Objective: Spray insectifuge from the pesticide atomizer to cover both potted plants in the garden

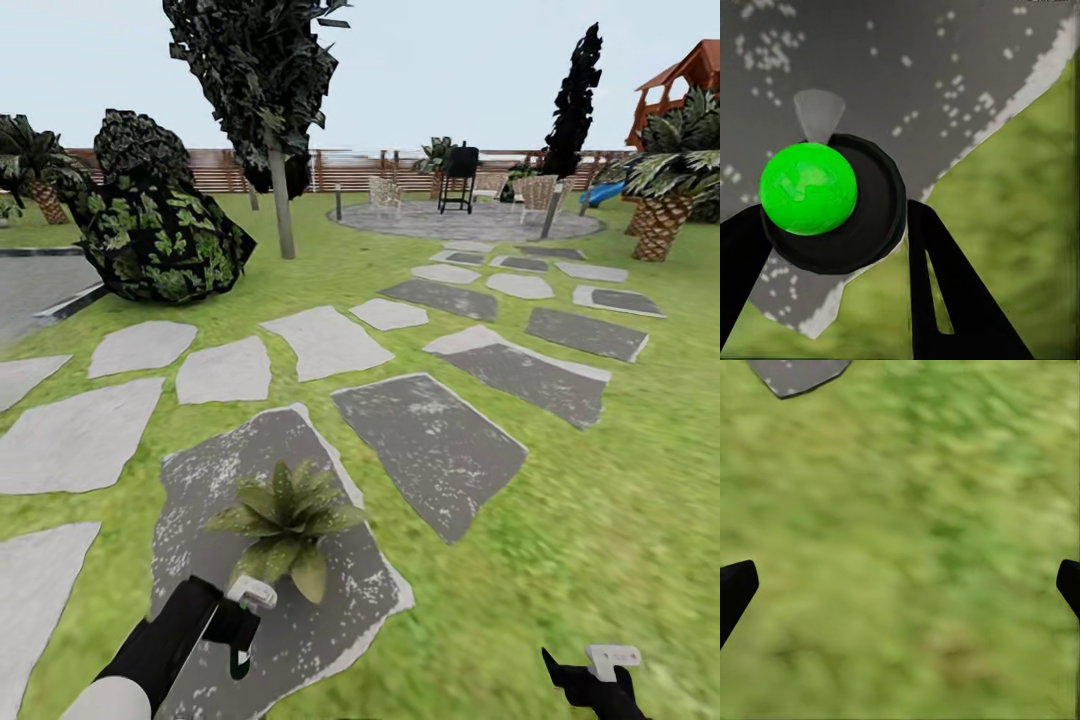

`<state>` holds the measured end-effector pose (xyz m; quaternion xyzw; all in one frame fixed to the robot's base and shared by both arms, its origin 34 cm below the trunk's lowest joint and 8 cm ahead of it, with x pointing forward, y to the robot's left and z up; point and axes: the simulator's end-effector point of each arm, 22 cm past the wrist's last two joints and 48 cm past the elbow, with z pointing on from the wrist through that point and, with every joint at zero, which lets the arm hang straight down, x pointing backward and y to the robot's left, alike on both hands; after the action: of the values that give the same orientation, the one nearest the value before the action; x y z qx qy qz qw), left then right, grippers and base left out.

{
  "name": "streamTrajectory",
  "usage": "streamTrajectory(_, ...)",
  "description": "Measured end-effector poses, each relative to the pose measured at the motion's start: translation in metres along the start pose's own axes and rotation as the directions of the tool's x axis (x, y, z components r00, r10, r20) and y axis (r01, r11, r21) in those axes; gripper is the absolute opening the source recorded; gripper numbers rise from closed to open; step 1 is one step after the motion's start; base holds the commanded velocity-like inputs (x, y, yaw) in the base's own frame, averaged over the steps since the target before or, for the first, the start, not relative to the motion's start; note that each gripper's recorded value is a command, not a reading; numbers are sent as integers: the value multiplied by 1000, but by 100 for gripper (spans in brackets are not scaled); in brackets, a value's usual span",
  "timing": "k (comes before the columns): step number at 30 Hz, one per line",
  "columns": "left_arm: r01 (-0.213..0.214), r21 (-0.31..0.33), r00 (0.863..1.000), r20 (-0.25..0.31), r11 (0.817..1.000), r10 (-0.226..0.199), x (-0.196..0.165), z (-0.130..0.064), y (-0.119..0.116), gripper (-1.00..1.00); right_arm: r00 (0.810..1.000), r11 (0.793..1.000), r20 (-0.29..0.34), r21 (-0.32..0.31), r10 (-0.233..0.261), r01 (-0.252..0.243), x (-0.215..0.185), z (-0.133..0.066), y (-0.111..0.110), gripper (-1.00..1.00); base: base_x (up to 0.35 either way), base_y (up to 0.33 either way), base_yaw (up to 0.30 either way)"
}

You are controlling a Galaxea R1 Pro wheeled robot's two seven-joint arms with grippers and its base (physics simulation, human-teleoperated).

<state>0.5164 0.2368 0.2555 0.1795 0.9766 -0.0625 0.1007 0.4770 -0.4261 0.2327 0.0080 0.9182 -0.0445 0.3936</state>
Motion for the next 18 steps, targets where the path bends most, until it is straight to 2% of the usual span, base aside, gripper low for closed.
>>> streamTrajectory(12, 27, 2, 1000, -2, 1000, -27, 3, 0, 4, -100, 1000, 1000, 0, 0, 0, 0, 0, 0, 0, 100, 139, -287, 278)
streamTrajectory(18, 25, -6, 1000, -12, 1000, -25, 7, 1, 6, -100, 1000, 1000, 0, 0, 0, 0, 0, 0, 0, 100, 26, -303, 278)
